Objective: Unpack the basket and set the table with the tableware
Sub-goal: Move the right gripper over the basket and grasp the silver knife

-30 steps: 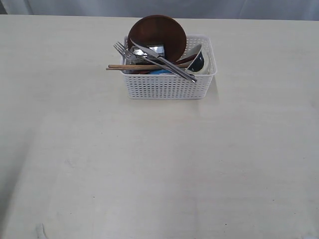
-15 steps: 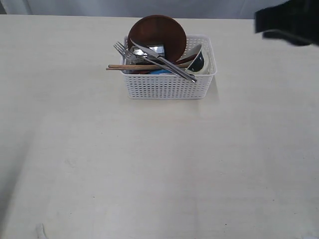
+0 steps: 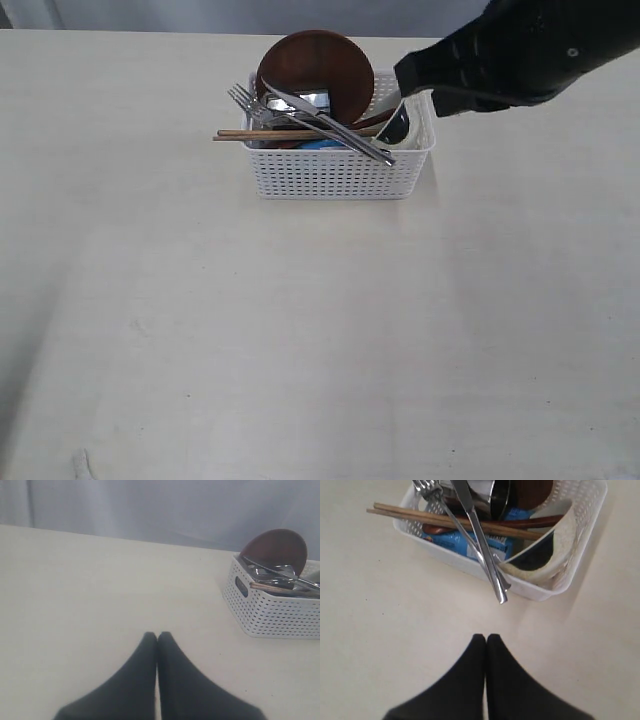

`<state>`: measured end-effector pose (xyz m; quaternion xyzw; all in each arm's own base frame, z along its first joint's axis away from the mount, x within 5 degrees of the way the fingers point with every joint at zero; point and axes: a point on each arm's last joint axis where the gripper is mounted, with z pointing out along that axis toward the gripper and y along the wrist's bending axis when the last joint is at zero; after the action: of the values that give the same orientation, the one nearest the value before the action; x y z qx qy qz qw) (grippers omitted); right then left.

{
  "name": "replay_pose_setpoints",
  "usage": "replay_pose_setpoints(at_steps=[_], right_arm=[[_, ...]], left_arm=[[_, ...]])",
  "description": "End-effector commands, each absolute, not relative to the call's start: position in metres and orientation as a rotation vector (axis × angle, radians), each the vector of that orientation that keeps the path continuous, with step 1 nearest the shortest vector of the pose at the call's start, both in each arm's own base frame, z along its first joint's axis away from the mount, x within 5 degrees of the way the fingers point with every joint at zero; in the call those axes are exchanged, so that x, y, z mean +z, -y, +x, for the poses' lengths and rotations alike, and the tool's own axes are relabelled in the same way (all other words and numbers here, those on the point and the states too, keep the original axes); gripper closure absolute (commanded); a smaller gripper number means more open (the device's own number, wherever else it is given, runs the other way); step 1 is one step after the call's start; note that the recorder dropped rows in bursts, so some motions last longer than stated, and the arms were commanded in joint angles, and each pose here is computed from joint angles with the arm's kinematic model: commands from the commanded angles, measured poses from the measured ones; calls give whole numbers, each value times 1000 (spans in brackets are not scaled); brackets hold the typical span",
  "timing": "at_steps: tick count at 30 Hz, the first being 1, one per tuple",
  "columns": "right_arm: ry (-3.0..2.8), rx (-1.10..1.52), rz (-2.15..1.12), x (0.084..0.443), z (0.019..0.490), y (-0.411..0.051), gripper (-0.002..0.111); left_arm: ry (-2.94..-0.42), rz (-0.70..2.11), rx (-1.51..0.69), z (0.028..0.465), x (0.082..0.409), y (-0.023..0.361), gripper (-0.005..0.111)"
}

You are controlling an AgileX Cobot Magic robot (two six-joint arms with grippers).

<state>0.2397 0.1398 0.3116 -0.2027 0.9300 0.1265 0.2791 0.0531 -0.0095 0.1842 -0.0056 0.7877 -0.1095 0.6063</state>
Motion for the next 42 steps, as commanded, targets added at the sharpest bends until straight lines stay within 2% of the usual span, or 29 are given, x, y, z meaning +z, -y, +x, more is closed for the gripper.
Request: replay_pose_setpoints(at_steps=[1, 7, 12, 22, 25, 27, 28, 29, 36, 42], right_arm=[[-2411, 335, -594, 328, 245, -143, 108], [-2341, 323, -698, 346, 260, -154, 108], [-2319, 370, -934, 353, 282, -176, 108], [-2443, 412, -1101, 334, 330, -216, 107], [-2445, 371, -1167, 329, 338, -229, 96], [-2435, 362, -1186, 326, 345, -239, 84], [-2432, 361, -1199, 321, 351, -247, 75], [-2434, 358, -1204, 317, 354, -250, 73], [-2533, 168, -1283, 254, 383, -256, 73], [-2564, 80, -1284, 233, 392, -255, 73]], left_arm=[[-1810, -16, -257, 53, 184, 10, 107], [-1810, -16, -257, 53, 184, 10, 107], [-1810, -16, -257, 53, 184, 10, 107], [-1810, -16, -257, 53, 184, 10, 107], [-1810, -16, -257, 53, 184, 10, 107], [-1810, -16, -257, 53, 184, 10, 107], [-1810, -16, -257, 53, 184, 10, 107], [-1810, -16, -257, 53, 184, 10, 107], [-1810, -16, -257, 53, 184, 10, 107], [-1810, -16, -257, 53, 184, 10, 107]])
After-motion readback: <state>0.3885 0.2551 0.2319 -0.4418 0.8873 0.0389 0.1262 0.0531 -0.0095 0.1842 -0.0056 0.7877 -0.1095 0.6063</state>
